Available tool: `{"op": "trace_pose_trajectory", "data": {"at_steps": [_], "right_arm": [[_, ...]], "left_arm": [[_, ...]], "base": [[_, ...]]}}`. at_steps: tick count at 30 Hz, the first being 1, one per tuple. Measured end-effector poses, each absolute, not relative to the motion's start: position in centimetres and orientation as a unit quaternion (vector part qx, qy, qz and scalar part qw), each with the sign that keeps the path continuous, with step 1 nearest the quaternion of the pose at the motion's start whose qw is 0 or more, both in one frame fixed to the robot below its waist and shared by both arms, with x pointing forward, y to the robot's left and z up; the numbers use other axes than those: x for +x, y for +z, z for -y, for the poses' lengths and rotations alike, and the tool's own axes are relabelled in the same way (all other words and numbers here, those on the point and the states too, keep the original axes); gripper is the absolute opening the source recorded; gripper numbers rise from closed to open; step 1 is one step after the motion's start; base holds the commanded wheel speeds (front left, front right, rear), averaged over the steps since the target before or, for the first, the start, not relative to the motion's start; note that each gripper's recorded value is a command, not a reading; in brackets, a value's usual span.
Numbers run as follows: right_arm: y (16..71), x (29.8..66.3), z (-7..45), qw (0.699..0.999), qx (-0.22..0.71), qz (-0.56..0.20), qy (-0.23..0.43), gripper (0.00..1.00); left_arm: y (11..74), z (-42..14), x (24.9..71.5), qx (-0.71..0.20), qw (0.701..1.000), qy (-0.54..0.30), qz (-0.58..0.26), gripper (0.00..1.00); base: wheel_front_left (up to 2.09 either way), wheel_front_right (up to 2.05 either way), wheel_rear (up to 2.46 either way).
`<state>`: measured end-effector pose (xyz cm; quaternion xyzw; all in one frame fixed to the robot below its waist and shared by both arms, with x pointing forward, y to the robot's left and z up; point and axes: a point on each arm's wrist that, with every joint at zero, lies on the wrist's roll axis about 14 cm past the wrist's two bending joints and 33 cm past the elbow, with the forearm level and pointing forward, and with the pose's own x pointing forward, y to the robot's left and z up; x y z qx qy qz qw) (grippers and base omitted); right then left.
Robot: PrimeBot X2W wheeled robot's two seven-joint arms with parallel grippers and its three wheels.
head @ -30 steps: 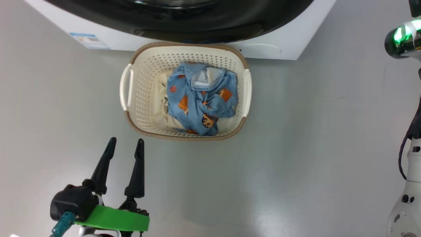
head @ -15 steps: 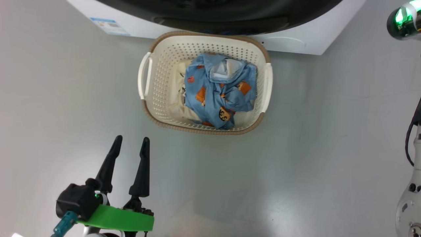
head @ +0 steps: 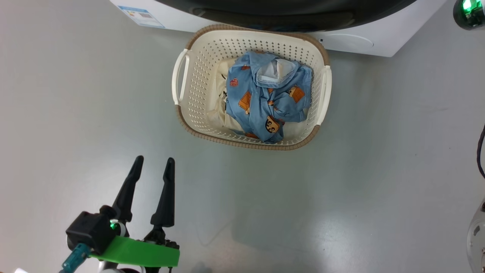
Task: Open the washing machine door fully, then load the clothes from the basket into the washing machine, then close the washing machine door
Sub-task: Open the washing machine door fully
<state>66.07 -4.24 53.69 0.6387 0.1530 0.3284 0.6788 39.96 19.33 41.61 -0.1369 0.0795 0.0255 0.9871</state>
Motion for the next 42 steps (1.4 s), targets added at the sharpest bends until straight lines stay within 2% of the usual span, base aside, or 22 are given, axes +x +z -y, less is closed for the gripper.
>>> {"op": "trace_pose_trajectory", "data": {"at_steps": [23,42], "right_arm": [[52.5,66.3,2.7,0.687,0.612,-0.182,0.347,0.00],[54.0,61.8,0.6,0.668,0.582,-0.233,0.401,0.00]], "left_arm": [[41.1,-19.9,39.9,-0.145,0.985,0.038,-0.085,1.00],[42.3,-18.9,40.5,-0.156,0.985,0.020,-0.066,1.00]], "base": [[0.00,0.00,0.00],[0.00,0.00,0.00]]}}
